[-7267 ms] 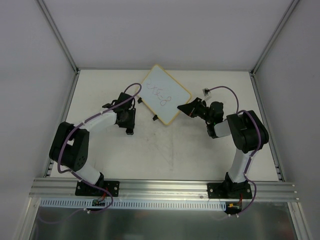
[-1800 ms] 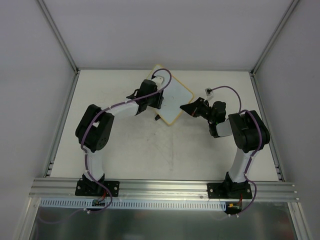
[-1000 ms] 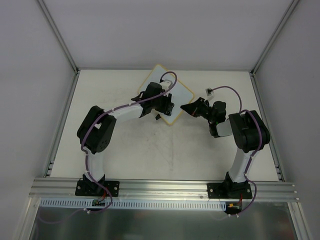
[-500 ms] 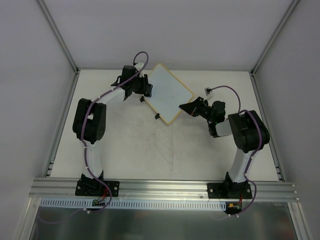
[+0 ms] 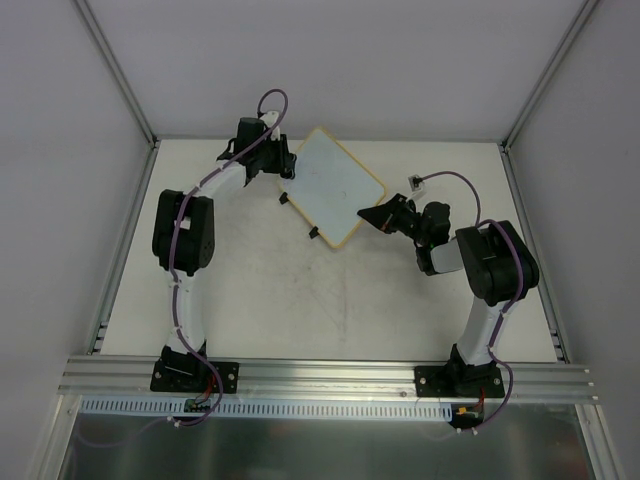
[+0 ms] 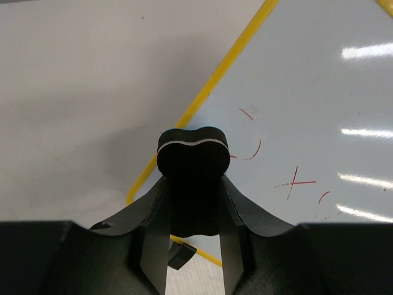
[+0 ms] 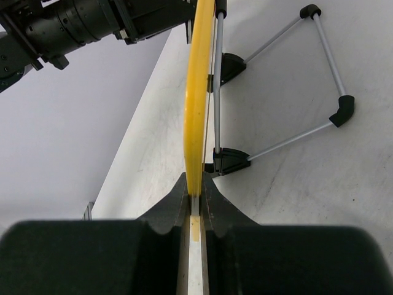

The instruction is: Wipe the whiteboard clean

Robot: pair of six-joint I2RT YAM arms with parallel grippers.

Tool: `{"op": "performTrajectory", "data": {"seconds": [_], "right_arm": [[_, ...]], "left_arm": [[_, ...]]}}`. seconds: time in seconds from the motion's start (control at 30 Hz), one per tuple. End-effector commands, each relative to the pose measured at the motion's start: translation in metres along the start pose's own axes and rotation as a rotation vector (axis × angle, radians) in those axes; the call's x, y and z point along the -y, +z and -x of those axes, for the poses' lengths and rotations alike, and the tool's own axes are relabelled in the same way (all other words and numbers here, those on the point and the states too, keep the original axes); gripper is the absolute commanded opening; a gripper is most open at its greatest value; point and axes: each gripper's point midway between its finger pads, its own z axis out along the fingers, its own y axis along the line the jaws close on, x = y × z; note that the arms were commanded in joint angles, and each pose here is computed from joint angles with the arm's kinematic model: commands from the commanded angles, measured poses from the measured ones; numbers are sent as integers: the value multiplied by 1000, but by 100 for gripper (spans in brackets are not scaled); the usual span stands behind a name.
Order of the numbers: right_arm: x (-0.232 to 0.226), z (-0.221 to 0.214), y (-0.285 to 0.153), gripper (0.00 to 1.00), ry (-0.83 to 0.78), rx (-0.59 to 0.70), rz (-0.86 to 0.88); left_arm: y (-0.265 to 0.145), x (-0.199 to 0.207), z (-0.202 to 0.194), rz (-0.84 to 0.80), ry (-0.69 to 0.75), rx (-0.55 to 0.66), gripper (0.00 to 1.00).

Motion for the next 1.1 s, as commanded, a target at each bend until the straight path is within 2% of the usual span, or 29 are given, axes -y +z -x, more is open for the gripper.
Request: {"op": "performTrajectory", "data": {"seconds": [0.0,0.53,0.63,0.83,1.07], "right_arm": [[-55,22,6,0,-130,56,198],[-62,16,5,0,-131,43,211],[-64,15,5,0,-132,40,216],[-64,13,6,0,-130,34,217],[-65,14,7,0,-131,35,220]], "left_arm": [[1,7,28,-11,45,57,0],[21,8,11,-19,61,-7,0],[25,20,6,-49,73,-20,0],[29,74,-10,-132,152,-48,0],[28,129,-46,-212,174,-114,0]]}}
